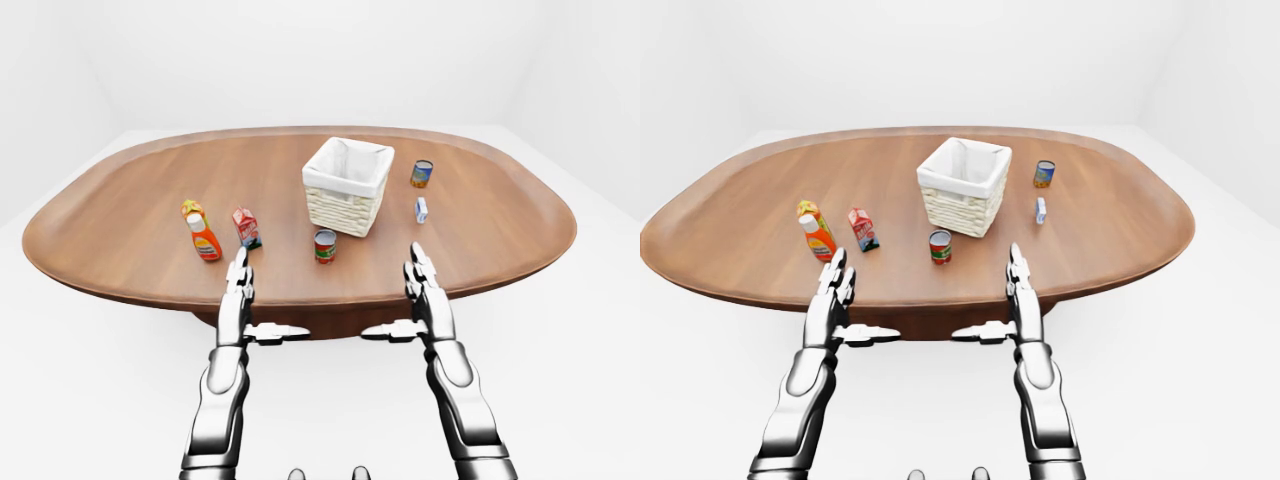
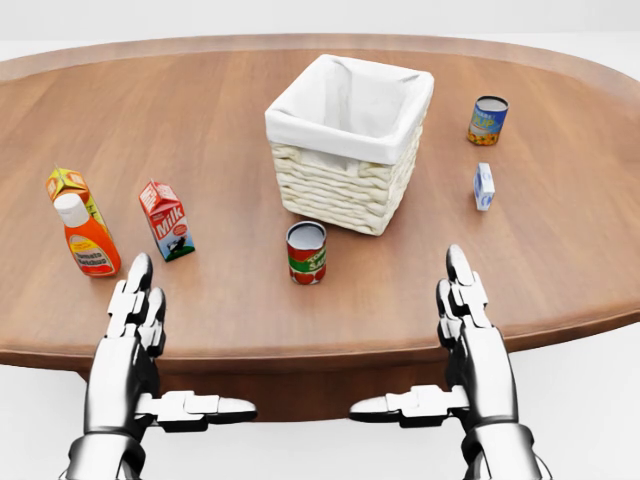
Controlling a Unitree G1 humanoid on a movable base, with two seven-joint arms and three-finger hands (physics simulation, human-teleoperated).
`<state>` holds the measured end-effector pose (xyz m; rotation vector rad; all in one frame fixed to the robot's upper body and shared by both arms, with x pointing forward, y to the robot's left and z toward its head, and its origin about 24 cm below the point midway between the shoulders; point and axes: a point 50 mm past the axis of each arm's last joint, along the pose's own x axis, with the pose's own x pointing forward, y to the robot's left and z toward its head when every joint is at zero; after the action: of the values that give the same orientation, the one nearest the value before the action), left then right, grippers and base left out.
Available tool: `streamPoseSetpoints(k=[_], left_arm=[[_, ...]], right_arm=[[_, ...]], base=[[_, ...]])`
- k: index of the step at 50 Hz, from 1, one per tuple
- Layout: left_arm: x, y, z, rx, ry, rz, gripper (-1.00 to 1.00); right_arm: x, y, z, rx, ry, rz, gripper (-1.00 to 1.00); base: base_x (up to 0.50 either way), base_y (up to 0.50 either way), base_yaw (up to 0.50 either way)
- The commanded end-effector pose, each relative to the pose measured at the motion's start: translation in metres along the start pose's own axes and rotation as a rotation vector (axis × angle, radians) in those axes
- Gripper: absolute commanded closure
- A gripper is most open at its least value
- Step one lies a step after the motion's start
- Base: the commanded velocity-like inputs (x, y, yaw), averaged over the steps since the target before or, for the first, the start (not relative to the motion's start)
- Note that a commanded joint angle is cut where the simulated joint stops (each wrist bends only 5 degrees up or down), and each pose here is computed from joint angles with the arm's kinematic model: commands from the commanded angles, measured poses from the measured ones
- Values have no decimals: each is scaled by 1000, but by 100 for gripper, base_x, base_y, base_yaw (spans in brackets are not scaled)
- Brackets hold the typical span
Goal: Pick the milk and place it in the basket.
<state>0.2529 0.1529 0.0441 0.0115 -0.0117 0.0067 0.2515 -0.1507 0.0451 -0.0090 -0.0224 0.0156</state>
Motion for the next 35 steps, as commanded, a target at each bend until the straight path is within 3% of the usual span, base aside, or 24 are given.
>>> streamPoseSetpoints(k=[1,4,7,14,18,35], left_arm=[[-4,6,12,59,-53,26,-100],[-10,4,17,84,-101,17,-100],[-15,3,24,50,-104,-7,-100],[-14,5,23,56,-107,-1,-100],[-20,6,34,29,-139,-14,-100],[-43,8,69,54,-251,-23,-100]], right_arm=[[-6,-1,11,-26,-50,41,-100],[-7,1,12,-31,-51,54,-100],[-8,2,15,-35,-60,57,-100],[-11,1,21,-40,-88,46,-100],[-14,1,27,-63,-115,37,-100],[-24,-1,54,-51,-188,24,-100]], base=[[0,0,0],[0,0,0],[0,0,0],[0,0,0],[0,0,0],[0,0,0]])
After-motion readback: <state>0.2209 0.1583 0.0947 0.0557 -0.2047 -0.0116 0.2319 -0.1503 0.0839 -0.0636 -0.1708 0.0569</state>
